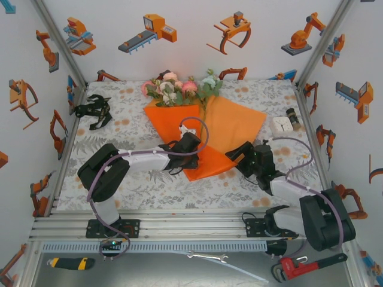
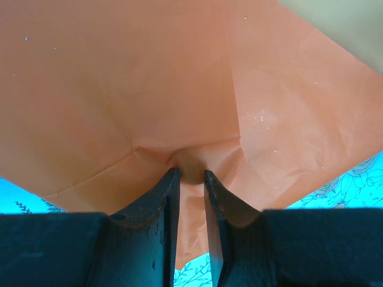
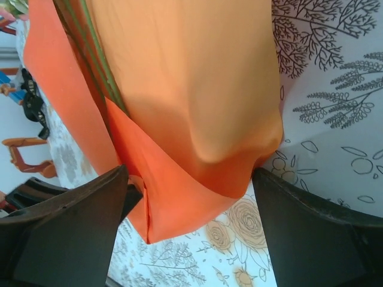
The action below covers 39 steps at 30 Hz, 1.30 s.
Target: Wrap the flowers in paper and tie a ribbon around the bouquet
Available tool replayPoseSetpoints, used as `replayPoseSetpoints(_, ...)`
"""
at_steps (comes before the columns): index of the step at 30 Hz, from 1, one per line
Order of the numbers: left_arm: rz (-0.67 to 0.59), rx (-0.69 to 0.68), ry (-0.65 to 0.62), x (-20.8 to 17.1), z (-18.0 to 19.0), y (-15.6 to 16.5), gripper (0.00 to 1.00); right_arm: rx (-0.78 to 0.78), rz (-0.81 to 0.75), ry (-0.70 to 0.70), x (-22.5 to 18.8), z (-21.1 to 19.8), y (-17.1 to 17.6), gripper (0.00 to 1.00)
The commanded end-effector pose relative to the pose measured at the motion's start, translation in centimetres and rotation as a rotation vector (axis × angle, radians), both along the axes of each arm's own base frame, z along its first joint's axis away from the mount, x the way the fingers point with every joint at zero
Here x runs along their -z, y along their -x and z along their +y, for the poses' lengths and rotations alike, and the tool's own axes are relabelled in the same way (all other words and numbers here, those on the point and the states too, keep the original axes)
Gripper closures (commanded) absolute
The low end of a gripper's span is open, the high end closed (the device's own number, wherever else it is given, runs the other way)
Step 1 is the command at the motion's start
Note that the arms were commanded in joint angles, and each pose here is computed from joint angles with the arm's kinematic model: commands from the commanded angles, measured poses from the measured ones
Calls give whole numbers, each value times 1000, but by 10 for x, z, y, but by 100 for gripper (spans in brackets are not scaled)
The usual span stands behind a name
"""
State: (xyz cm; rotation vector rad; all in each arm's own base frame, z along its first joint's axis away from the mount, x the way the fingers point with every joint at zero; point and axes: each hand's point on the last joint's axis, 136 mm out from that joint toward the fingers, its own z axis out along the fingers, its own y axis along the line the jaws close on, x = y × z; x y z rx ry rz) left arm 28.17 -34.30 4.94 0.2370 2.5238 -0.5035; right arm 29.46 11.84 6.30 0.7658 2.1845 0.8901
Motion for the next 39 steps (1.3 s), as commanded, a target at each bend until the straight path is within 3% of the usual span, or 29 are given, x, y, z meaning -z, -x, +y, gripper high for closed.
replayPoseSetpoints(1, 28, -3, -16, 13, 1, 7, 72, -36, -34, 109, -5, 2, 12, 23)
replayPoseSetpoints(13, 27, 1, -16, 13, -2, 7, 72, -216, -320, 142, -41, 39, 6, 24)
replayPoseSetpoints(16, 26, -1, -16, 13, -2, 7, 72, -160, -216, 220, -21, 25, 6, 23)
replayPoseSetpoints(22, 23, 0, -21, 11, 0, 9, 73, -33, -42, 545, -5, -37, 10, 12)
replayPoseSetpoints(28, 21, 10, -21, 9, 0, 10, 72, -12, 6, 505, -21, -78, -32, 11)
replayPoseSetpoints(39, 4, -7, -19, 7, 9, 14, 72, -31, 18, 459, -11, -92, -130, 11)
